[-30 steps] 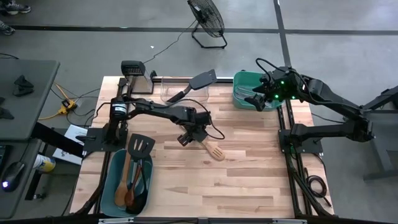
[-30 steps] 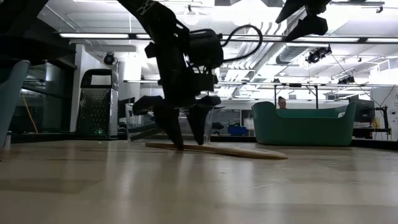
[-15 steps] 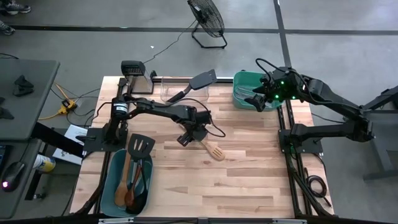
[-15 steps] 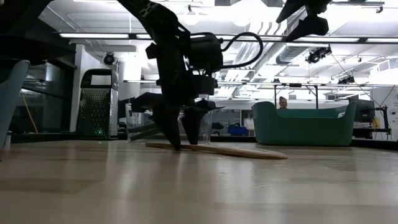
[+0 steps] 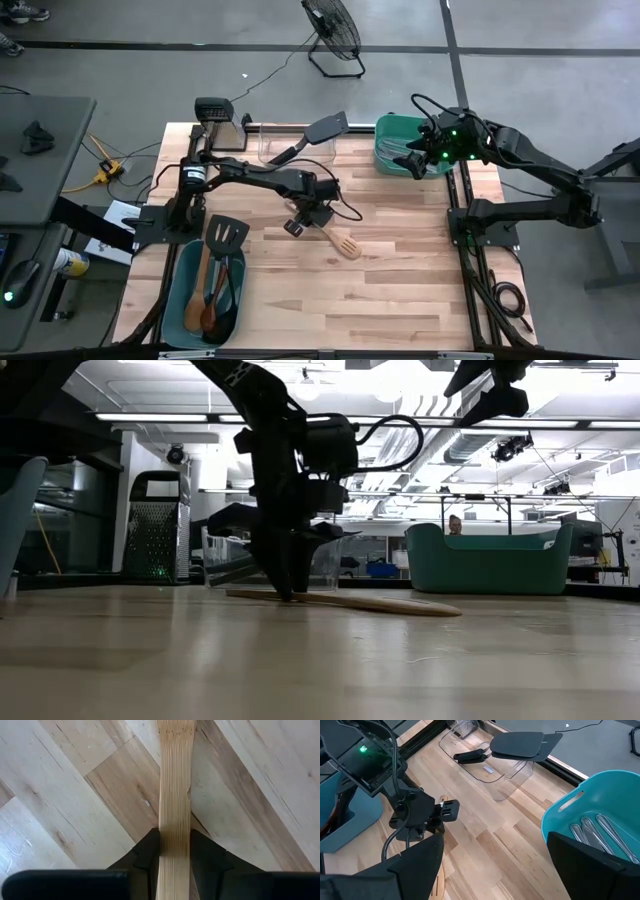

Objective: Pick & Place Kitchen Items
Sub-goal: Put the wooden spatula into the blue bin, then return to Home Position

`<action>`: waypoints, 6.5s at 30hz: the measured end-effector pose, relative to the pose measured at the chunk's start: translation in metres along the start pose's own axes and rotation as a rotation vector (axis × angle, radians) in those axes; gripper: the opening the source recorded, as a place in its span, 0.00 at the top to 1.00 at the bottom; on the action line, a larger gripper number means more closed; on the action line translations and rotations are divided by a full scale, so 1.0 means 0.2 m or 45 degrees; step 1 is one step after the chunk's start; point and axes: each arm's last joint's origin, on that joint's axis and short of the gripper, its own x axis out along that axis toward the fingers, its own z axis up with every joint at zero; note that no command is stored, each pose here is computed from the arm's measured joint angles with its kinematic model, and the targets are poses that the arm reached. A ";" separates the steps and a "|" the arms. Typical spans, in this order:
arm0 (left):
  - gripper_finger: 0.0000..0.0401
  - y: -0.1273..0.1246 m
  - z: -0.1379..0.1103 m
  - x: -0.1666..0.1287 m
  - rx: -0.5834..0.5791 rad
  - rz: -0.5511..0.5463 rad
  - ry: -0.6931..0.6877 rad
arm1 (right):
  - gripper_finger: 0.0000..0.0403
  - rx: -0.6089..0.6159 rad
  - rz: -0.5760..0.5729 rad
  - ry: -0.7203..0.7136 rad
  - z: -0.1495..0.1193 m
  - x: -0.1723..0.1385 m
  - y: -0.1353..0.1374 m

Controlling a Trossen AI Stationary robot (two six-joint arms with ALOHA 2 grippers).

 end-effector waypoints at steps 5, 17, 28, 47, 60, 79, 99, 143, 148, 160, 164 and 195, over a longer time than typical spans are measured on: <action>0.79 0.00 0.00 0.01 -0.006 -0.016 0.009 | 0.13 0.000 0.000 0.000 0.00 0.00 0.00; 0.81 0.01 0.02 -0.03 -0.040 -0.019 0.007 | 0.13 0.005 -0.001 0.000 0.00 0.00 0.00; 0.81 0.09 0.08 -0.17 -0.061 0.004 0.001 | 0.13 0.005 0.000 0.001 0.00 0.00 0.00; 0.81 0.17 0.13 -0.58 -0.124 -0.008 0.082 | 0.13 -0.026 0.000 0.001 0.00 0.00 0.00; 0.81 0.19 0.09 -0.86 -0.122 0.099 0.138 | 0.13 -0.064 -0.003 0.000 0.00 0.00 0.00; 0.81 -0.14 0.19 -1.07 -0.483 0.133 0.153 | 0.13 -0.076 -0.001 0.001 0.00 0.00 0.00; 0.81 -0.59 0.31 -1.31 -1.470 0.412 -0.151 | 0.13 -0.067 -0.009 0.049 -0.02 0.00 -0.01; 0.81 -1.81 -0.05 -0.80 -2.128 0.635 0.001 | 0.13 -0.095 0.033 0.104 -0.03 0.00 -0.01; 0.81 -1.80 -0.08 -0.76 -2.117 0.685 0.045 | 0.13 -0.096 0.033 0.104 -0.03 0.00 -0.01; 0.81 -1.81 -0.12 -0.62 -2.139 0.633 0.115 | 0.13 -0.116 0.014 0.145 -0.05 0.00 -0.01; 0.75 -1.82 -0.12 -0.61 -2.146 0.611 0.127 | 0.13 -0.119 0.014 0.147 -0.05 0.00 -0.01; 0.49 -1.78 0.11 -1.11 -2.146 0.387 -0.458 | 0.13 -0.148 0.016 0.173 -0.06 0.00 -0.02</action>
